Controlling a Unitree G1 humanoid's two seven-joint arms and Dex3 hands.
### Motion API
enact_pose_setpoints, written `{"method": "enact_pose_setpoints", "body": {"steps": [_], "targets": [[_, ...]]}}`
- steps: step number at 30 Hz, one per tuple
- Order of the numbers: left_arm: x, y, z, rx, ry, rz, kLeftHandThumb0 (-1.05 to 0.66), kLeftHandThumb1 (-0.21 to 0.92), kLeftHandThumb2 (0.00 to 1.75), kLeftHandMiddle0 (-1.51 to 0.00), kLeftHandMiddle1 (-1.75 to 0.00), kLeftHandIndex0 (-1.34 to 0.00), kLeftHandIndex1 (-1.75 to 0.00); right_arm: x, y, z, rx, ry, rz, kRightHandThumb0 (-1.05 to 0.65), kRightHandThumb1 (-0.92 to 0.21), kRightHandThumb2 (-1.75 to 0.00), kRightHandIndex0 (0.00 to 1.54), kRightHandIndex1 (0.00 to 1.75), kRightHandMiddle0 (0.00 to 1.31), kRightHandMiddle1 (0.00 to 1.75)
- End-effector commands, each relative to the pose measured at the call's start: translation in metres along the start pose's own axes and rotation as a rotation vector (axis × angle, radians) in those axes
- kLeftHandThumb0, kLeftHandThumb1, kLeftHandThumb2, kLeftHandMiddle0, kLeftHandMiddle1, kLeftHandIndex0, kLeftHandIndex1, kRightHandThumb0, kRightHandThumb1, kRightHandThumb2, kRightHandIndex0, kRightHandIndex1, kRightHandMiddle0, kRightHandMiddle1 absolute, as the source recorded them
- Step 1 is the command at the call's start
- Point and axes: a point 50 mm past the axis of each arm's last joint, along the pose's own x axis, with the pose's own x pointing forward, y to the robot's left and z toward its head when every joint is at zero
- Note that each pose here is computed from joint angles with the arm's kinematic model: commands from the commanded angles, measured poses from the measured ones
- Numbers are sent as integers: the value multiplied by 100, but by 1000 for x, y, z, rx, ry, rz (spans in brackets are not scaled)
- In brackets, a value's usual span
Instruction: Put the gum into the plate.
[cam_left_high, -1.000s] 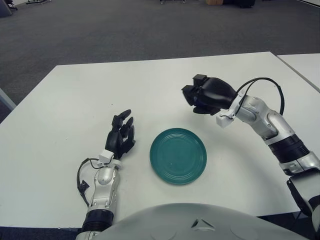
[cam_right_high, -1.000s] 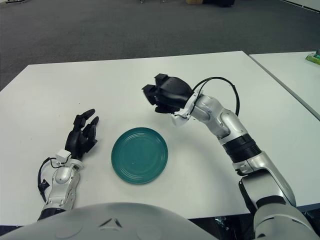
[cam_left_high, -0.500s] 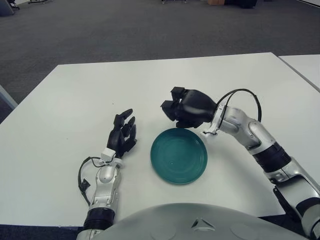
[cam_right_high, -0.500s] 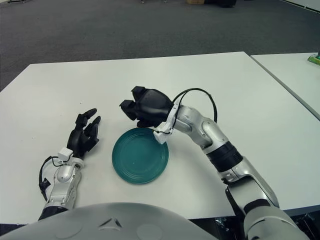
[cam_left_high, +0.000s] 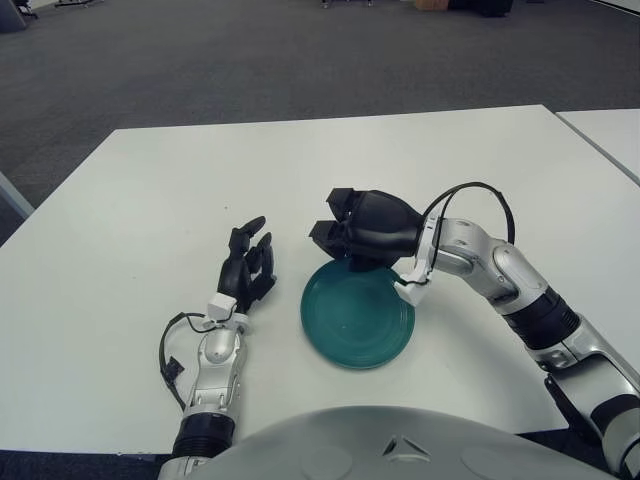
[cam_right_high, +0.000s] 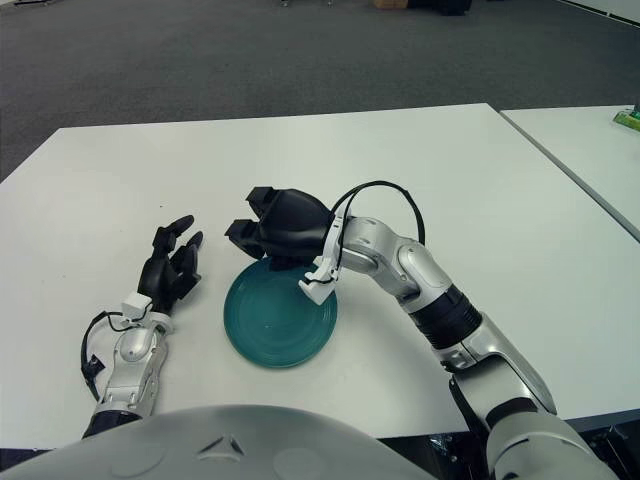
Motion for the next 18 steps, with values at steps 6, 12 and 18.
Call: {"method": "enact_pose_setpoints", "body": {"steps": [6, 12, 18], "targets": [[-8, -4, -16, -43, 91, 41, -75, 92, 94, -49, -5, -5, -91, 5, 13, 4, -7, -17, 16, -40, -60, -95, 70, 175, 40, 175], [-8, -3, -17, -76, 121, 45, -76, 92, 96, -47, -3, -4, -89, 2, 18, 5, -35, -22, -11, -37, -83, -62, 65, 175, 27, 173], [-8, -3, -16, -72, 110, 45, -74, 92, 96, -47, -3, -4, -89, -2, 17, 6, -37, -28, -22, -43, -91, -56, 63, 175, 20, 167]]}}
